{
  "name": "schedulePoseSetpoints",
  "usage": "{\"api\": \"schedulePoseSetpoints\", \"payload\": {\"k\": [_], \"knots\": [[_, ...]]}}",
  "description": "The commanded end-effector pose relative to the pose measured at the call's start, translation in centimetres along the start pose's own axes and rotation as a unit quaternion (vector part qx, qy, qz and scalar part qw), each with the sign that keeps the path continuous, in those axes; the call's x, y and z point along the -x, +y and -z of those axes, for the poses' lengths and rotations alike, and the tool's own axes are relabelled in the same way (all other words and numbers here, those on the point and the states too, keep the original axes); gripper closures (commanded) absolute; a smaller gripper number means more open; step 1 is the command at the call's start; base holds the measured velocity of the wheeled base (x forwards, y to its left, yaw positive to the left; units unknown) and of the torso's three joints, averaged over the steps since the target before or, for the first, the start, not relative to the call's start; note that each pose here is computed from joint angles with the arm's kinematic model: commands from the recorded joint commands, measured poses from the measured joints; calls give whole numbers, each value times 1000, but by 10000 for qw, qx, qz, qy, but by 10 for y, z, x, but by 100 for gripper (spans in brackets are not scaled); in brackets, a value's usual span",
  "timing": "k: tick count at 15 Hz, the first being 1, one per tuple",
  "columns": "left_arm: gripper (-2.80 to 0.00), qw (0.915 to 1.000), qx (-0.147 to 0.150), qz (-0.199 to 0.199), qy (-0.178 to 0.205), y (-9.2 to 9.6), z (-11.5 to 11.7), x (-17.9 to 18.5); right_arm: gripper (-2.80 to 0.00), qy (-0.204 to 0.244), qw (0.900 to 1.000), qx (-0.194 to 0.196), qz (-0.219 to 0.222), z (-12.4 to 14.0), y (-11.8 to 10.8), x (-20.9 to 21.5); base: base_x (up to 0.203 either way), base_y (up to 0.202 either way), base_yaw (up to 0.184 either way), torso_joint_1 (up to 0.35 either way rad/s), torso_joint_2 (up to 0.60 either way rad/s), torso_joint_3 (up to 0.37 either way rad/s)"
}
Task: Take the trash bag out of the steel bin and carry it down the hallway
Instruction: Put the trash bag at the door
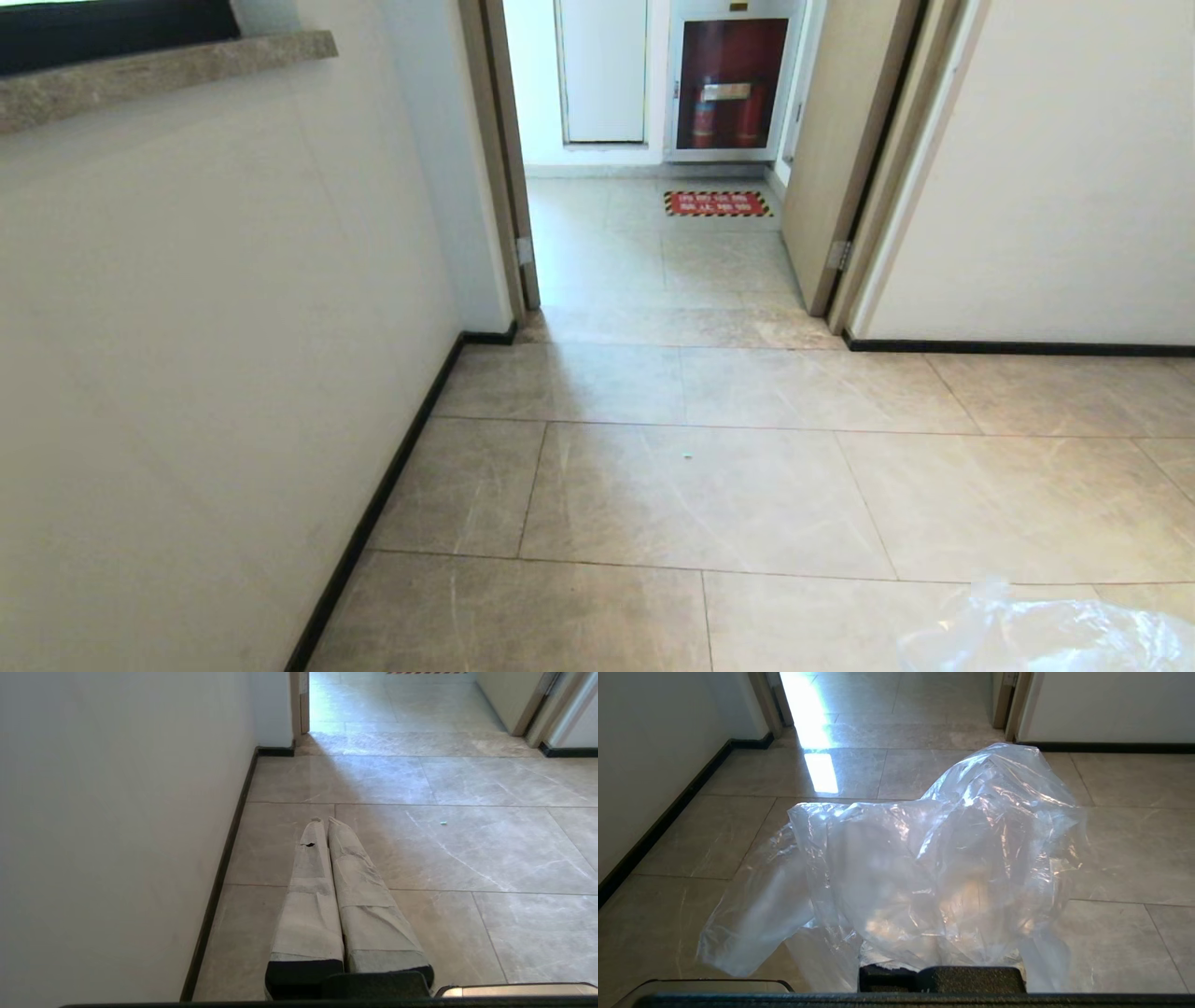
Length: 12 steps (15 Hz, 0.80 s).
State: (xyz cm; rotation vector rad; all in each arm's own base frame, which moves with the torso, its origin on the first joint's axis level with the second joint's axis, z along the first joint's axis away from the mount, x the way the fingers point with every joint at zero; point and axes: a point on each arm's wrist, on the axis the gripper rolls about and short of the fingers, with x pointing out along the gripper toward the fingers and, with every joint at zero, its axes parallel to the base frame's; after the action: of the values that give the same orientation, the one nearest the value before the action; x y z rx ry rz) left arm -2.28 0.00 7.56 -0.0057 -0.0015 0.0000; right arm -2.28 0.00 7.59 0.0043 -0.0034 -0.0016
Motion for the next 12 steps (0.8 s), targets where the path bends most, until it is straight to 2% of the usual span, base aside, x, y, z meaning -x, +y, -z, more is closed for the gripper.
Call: {"api": "schedulePoseSetpoints", "payload": {"k": [1, 12], "knots": [[0, 10000, 2, 0, 0, 0, 0, 0, 0, 1, 10000, -2, -1, 0, 0, 0, 0, 0, 0, 0, 0, 0], [0, 10000, 2, 0, -7, 0, 0, 0, 0, 2, 10000, -2, -1, 0, 0, 0, 0, 0, 0, 0, 0, 0]]}}
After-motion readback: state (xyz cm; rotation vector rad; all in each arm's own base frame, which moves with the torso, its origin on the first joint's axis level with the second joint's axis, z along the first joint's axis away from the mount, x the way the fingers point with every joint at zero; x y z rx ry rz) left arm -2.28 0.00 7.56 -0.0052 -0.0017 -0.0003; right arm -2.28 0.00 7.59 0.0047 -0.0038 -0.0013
